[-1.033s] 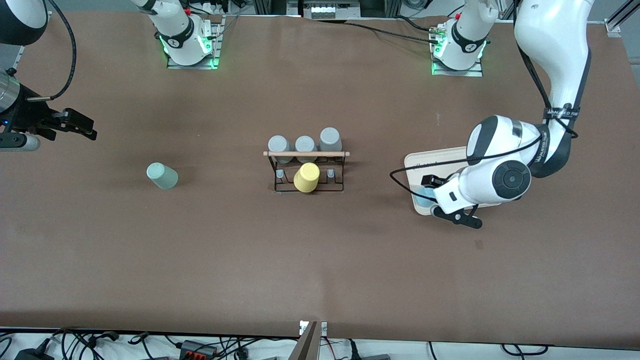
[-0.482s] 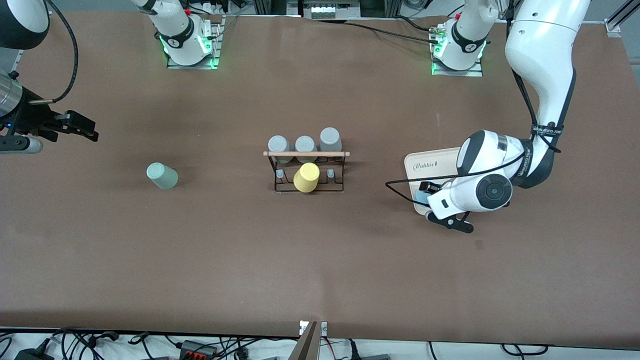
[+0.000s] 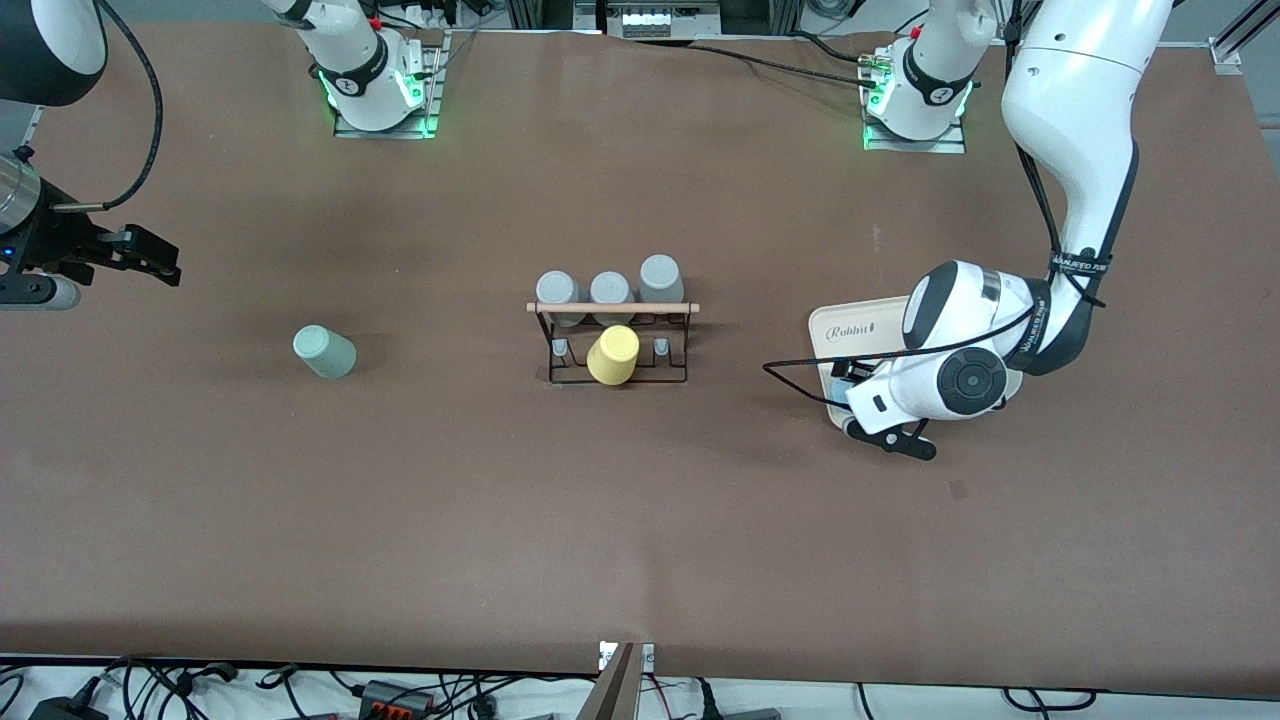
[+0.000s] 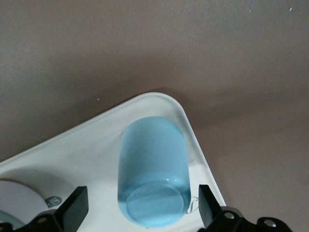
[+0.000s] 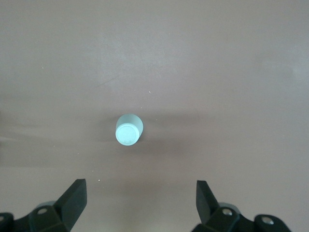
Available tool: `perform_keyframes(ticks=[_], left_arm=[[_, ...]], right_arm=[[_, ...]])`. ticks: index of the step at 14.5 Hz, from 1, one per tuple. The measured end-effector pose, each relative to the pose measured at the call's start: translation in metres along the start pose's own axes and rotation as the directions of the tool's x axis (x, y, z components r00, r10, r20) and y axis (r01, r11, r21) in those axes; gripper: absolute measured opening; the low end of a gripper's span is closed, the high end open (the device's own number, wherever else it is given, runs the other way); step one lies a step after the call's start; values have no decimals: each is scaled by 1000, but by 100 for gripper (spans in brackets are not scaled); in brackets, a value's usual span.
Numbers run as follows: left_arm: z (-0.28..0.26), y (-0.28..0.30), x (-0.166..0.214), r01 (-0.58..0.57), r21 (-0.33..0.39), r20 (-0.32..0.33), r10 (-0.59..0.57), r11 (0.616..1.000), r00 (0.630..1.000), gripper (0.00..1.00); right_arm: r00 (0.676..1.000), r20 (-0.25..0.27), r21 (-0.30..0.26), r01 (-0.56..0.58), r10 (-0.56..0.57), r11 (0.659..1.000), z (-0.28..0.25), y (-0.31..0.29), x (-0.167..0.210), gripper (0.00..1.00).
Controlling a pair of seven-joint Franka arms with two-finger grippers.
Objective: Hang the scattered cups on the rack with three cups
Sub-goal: 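Grasp the light blue cup with the left gripper and lift it, then carry the light blue cup with the left gripper to the rack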
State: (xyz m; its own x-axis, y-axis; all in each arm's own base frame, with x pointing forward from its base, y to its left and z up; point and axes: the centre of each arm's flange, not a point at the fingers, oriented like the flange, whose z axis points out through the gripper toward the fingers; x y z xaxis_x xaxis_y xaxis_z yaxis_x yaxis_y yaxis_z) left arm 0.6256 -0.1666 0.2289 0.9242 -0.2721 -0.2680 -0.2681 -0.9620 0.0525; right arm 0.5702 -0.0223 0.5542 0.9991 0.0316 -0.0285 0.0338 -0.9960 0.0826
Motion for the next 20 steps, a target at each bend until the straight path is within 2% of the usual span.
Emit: perform_keyframes(ticks=[4,6,7,9,13,17,20], left_arm=[[10,16,-2,3,6,1,-3,1000,1000,100],[10,16,-2,4,6,0,-4,1000,1000,96],[10,16,-2,5,6,0,-5,1000,1000,90],[10,15,-2,6,6,0,-6,1000,1000,68],[4,16,0,5,7,-14,-5,1000,1000,67],[-52,42,1,-33,17,-74,34,999,997,67],[-150,85,-9,-74,20,-104,76,997,992,67]], right_arm=[[1000,-3,0,4,-4,1000,-1,-2,0,100],[1000,-5,1,4,-4,1000,-2,-2,1,100],[1000,-6,3,4,-4,1000,-3,-3,1,100],[1000,-7,4,8,-8,1000,-3,-5,1,100],[1000,-9,4,15,-15,1000,-4,-9,1,100],[1000,-20,3,16,-16,1000,-9,-10,2,100],[1000,-23,3,16,-16,1000,-11,-10,2,100]])
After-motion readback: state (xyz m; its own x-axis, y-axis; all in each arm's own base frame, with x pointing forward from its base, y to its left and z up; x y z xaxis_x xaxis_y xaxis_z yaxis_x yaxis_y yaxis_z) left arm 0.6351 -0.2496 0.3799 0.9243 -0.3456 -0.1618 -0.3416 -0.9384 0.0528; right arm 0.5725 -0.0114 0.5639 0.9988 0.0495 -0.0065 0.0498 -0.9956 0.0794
